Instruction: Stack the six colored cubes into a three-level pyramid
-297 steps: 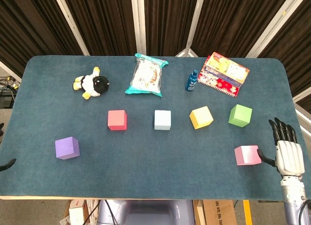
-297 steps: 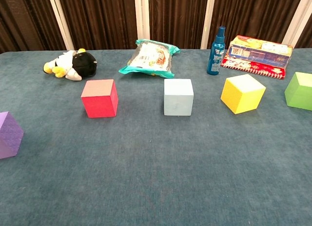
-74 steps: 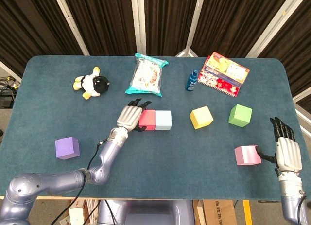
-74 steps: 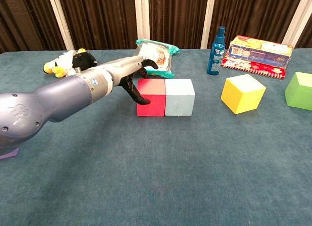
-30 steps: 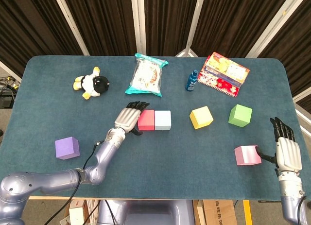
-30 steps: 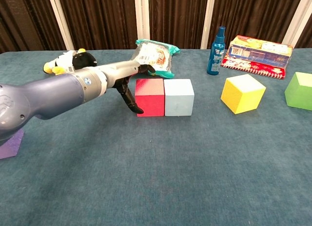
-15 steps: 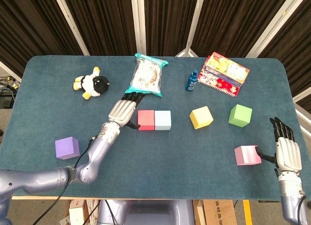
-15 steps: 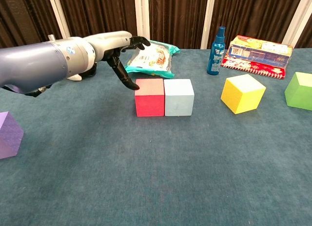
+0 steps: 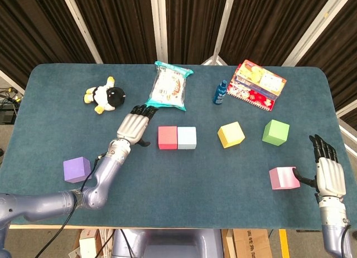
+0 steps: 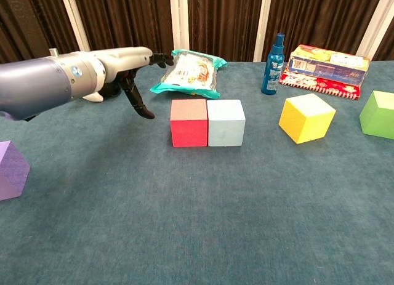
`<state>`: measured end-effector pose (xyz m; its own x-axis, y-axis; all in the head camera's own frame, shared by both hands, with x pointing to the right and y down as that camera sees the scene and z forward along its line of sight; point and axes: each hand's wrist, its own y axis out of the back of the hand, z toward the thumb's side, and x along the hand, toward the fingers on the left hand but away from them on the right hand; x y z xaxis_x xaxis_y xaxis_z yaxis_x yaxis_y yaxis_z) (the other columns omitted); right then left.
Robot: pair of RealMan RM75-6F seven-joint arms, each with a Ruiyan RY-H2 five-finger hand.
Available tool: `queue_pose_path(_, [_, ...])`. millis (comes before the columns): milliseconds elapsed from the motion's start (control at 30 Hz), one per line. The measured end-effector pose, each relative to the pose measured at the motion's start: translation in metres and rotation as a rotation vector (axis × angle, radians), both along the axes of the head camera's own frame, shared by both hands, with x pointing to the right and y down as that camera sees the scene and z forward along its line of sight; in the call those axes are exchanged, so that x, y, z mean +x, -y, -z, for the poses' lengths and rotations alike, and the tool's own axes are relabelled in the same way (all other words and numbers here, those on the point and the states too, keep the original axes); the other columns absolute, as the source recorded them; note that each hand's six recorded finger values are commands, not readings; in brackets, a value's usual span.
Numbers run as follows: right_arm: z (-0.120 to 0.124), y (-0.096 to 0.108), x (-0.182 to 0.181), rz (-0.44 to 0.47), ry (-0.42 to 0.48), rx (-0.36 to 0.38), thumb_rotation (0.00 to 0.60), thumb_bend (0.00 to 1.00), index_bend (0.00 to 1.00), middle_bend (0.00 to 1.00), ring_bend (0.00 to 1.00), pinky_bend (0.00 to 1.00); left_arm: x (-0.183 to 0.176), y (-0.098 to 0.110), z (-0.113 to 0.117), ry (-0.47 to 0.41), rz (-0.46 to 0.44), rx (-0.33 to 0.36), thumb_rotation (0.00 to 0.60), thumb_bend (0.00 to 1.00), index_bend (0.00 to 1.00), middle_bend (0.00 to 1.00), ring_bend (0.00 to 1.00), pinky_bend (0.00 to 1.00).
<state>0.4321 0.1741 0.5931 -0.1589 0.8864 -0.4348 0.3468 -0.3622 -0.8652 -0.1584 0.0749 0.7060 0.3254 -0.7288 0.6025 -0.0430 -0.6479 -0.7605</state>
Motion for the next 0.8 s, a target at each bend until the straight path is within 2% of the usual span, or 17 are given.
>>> queue_pose_path(367, [-0.001, 0.0, 0.001, -0.005, 0.005, -0.004, 0.6, 0.28, 0.0, 0.0, 0.0, 0.0, 0.006, 0.004, -0.016, 0.045, -0.008, 0.028, 0.6, 0.26, 0.0, 0.05, 0.0, 0.06])
queue_pose_path(533, [-0.001, 0.0, 0.002, -0.007, 0.005, -0.006, 0.6, 0.28, 0.0, 0.0, 0.0, 0.0, 0.014, 0.004, -0.021, 0.052, -0.022, 0.043, 0.6, 0.26, 0.0, 0.05, 0.0, 0.06])
queue_pose_path(667, [-0.001, 0.0, 0.003, -0.011, 0.006, -0.009, 0.6, 0.28, 0.0, 0.0, 0.0, 0.0, 0.017, 0.004, -0.021, 0.033, -0.009, 0.048, 0.6, 0.22, 0.0, 0.04, 0.0, 0.06])
queue_pose_path(800, [-0.001, 0.0, 0.004, -0.014, 0.005, -0.009, 0.6, 0.28, 0.0, 0.0, 0.0, 0.0, 0.013, 0.008, -0.011, 0.016, 0.002, 0.072, 0.6, 0.17, 0.0, 0.04, 0.0, 0.05])
